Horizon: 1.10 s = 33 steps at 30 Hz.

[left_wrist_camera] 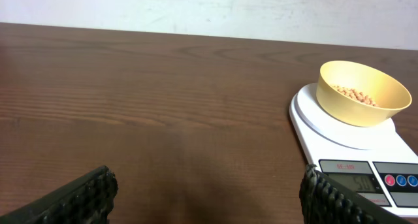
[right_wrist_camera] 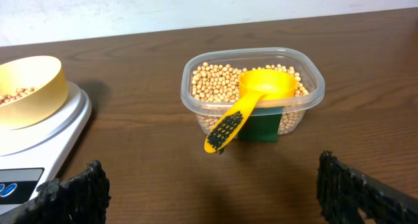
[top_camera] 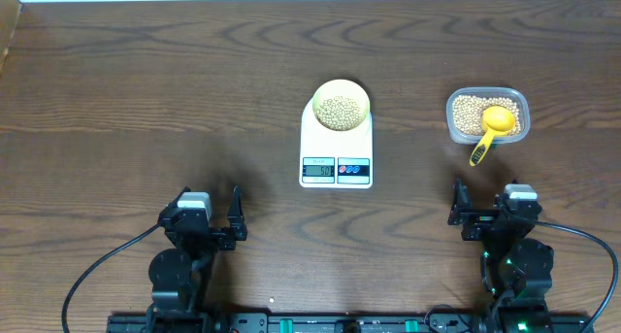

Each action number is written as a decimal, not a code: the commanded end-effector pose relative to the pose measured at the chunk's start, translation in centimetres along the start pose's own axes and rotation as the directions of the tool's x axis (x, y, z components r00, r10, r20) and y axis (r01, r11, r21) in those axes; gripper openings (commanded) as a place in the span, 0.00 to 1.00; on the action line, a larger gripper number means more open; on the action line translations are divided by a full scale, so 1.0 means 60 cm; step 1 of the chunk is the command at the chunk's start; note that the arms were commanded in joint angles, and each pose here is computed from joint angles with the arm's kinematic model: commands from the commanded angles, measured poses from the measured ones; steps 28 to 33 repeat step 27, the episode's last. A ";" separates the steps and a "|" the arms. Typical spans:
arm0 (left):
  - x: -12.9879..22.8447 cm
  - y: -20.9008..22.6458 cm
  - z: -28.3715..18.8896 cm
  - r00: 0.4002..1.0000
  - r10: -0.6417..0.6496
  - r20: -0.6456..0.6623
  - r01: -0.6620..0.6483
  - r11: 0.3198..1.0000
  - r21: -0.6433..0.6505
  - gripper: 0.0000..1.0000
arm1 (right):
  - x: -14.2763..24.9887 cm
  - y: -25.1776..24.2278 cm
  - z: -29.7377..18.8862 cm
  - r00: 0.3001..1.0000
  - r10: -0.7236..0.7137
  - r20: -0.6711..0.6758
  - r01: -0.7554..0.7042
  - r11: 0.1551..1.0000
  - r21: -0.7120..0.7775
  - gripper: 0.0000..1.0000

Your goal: Scoop item into bowl and weigh 50g on scale

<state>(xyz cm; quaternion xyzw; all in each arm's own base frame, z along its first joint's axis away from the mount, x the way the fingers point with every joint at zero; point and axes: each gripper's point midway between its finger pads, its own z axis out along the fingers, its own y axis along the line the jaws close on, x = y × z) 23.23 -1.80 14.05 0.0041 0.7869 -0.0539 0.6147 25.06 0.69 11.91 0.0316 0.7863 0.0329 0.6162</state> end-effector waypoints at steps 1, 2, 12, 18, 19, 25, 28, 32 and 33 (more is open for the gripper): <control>0.019 -0.001 0.005 1.000 0.000 -0.022 0.000 1.000 0.010 0.92 | 0.001 0.001 0.000 1.000 0.014 0.000 -0.014 1.000 -0.002 0.99; 0.019 -0.001 0.005 1.000 0.000 -0.022 0.000 1.000 0.010 0.92 | 0.001 0.001 0.000 1.000 0.014 0.000 -0.014 1.000 -0.002 0.99; 0.019 -0.001 0.005 1.000 0.000 -0.022 0.000 1.000 0.010 0.92 | 0.001 0.001 0.000 1.000 0.014 0.000 -0.014 1.000 -0.002 0.99; 0.019 -0.001 0.005 1.000 0.000 -0.022 0.000 1.000 0.010 0.92 | 0.001 0.001 0.000 1.000 0.014 0.000 -0.014 1.000 -0.002 0.99; 0.019 -0.001 0.005 1.000 0.000 -0.022 0.000 1.000 0.010 0.92 | 0.001 0.001 0.000 1.000 0.014 0.000 -0.014 1.000 -0.002 0.99; 0.022 -0.001 0.006 1.000 -0.001 -0.030 0.001 1.000 0.009 0.92 | 0.001 0.001 0.000 1.000 0.014 0.000 -0.014 1.000 -0.002 0.99; 0.022 -0.001 0.006 1.000 -0.001 -0.030 0.001 1.000 0.009 0.92 | 0.001 0.001 0.000 1.000 0.014 0.000 -0.014 1.000 -0.002 0.99; 0.022 -0.001 0.006 1.000 -0.001 -0.030 0.001 1.000 0.009 0.92 | 0.001 0.001 0.000 1.000 0.014 0.000 -0.014 1.000 -0.002 0.99; 0.022 -0.001 0.006 1.000 -0.001 -0.030 0.001 1.000 0.009 0.92 | 0.001 0.001 0.000 1.000 0.014 0.000 -0.014 1.000 -0.002 0.99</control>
